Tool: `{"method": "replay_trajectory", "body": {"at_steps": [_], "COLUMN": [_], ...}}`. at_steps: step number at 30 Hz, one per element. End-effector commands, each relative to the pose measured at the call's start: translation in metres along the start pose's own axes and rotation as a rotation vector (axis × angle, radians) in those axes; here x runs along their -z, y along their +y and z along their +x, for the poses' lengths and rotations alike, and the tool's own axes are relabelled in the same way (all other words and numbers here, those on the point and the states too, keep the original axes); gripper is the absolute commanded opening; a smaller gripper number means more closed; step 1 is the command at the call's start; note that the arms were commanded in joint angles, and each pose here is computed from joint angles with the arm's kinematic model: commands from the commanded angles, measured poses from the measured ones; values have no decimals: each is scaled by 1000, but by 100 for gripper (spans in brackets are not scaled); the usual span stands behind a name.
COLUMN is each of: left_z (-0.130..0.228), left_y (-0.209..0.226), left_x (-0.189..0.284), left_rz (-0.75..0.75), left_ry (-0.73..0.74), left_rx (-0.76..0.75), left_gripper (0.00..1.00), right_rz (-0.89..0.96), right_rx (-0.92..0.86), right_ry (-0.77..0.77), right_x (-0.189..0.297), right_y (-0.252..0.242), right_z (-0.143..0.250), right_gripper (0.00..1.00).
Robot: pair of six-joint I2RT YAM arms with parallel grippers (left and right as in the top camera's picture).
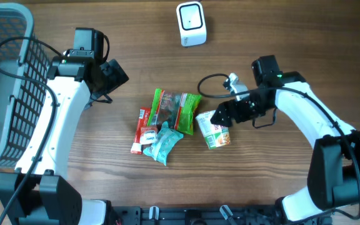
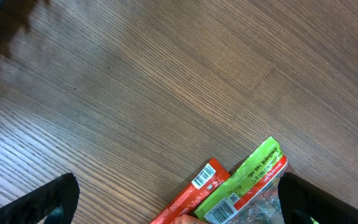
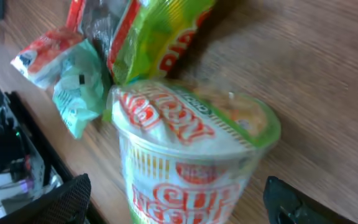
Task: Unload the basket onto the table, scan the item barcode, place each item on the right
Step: 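Reach right gripper to the cup noodles and grasp it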
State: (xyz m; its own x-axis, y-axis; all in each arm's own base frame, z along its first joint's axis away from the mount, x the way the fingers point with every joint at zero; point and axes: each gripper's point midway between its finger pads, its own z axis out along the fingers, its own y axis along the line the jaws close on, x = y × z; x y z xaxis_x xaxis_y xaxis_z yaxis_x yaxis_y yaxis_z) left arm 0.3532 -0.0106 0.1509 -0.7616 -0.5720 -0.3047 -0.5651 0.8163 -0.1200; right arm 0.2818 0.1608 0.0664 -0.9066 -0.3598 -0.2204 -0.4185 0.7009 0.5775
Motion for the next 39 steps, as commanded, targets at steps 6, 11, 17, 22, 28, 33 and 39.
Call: {"method": "replay_trajectory", "body": {"at_steps": [6,11,17,22,28,33,39], "left_z": [-6,-6,-6,-6,-6,-6,-6], "left_y": [-1,-1,-1,-1,-1,-1,-1], "left_x": [4,4,4,4,4,4,4], "left_rz": [8,8,8,8,8,8,8], "left_ry": [-16,-16,-16,-16,-16,-16,-16], "left_rx": [-8,-8,-8,-8,-8,-8,-8], "left_gripper": [100,100,100,100,100,100,100], "right_rz": [-87,-85,-160,-157,-169,-43,-38], "right_rx": [-22,-9,0,11,37,85,91], "right_ry": [-38,-42,-86,-136,-87,2,-1], "right_x": [-38,-39,-30,-15,-23,-42,-50], "right_y": [-3,-3,9,7,16,13,8], "right_z": [21,21,8,-11,0,14,22], "right_gripper": [86,86,87,90,91,91,85]}}
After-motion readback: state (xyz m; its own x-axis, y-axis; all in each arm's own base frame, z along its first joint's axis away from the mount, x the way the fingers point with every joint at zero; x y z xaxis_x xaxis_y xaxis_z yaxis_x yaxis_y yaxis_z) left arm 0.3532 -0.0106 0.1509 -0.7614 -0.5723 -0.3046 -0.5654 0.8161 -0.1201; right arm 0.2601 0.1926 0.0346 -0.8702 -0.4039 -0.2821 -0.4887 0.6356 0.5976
